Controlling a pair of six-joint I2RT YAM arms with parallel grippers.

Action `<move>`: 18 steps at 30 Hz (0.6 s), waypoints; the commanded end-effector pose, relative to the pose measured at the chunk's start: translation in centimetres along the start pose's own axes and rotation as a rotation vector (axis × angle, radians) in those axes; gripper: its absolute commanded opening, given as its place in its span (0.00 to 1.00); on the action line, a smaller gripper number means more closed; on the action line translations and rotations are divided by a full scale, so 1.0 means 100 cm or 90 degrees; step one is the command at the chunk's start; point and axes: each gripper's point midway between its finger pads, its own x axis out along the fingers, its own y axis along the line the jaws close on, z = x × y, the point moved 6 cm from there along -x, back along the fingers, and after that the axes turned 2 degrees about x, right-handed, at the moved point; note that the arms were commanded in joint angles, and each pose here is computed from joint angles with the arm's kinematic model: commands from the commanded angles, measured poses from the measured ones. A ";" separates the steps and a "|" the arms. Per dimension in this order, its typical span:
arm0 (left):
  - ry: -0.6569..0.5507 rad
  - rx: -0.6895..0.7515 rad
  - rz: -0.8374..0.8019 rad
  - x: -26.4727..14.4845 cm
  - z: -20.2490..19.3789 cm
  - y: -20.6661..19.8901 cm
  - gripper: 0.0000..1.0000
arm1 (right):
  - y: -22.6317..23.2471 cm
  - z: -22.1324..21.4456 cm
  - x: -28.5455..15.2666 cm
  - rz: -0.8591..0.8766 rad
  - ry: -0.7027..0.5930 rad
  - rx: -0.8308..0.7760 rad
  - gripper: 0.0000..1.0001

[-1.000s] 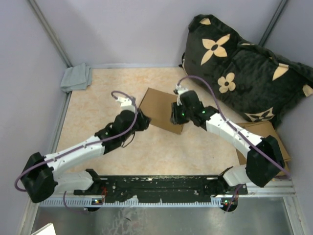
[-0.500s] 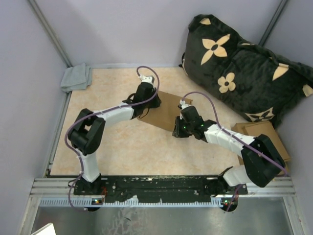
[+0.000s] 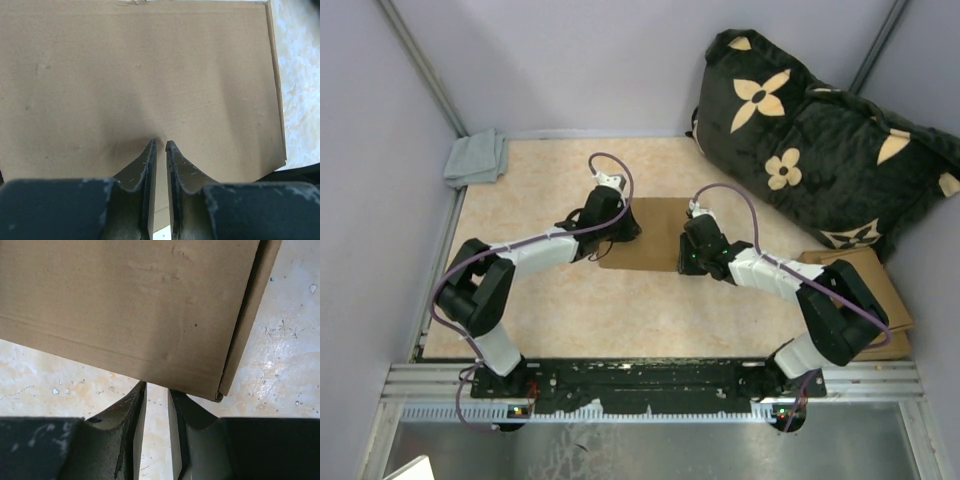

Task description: Fold the paper box

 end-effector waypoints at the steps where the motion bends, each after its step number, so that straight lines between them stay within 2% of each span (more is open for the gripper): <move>1: 0.017 0.002 -0.010 -0.013 -0.001 -0.004 0.20 | 0.015 0.035 -0.008 0.018 -0.079 0.009 0.25; 5: 0.008 0.010 0.002 -0.022 0.010 -0.006 0.27 | 0.016 0.036 -0.028 0.035 -0.079 -0.012 0.30; 9: -0.021 0.019 0.011 -0.042 0.027 -0.010 0.44 | 0.017 0.041 -0.057 0.058 -0.103 -0.045 0.40; 10: -0.028 0.022 0.015 -0.048 0.032 -0.011 0.65 | 0.017 0.043 -0.066 0.064 -0.109 -0.053 0.46; 11: -0.035 0.024 0.018 -0.054 0.036 -0.012 0.90 | 0.018 0.046 -0.073 0.066 -0.118 -0.063 0.52; 12: -0.039 0.029 0.021 -0.060 0.040 -0.012 0.99 | 0.018 0.048 -0.081 0.069 -0.124 -0.071 0.58; 15: -0.052 0.035 0.038 -0.076 0.045 -0.009 1.00 | 0.016 0.055 -0.099 0.061 -0.154 -0.078 0.86; 16: -0.055 0.037 0.044 -0.081 0.046 -0.008 1.00 | 0.015 0.057 -0.103 0.055 -0.165 -0.077 0.92; 18: -0.059 0.036 0.052 -0.091 0.045 -0.005 1.00 | 0.012 0.060 -0.108 0.044 -0.181 -0.076 0.94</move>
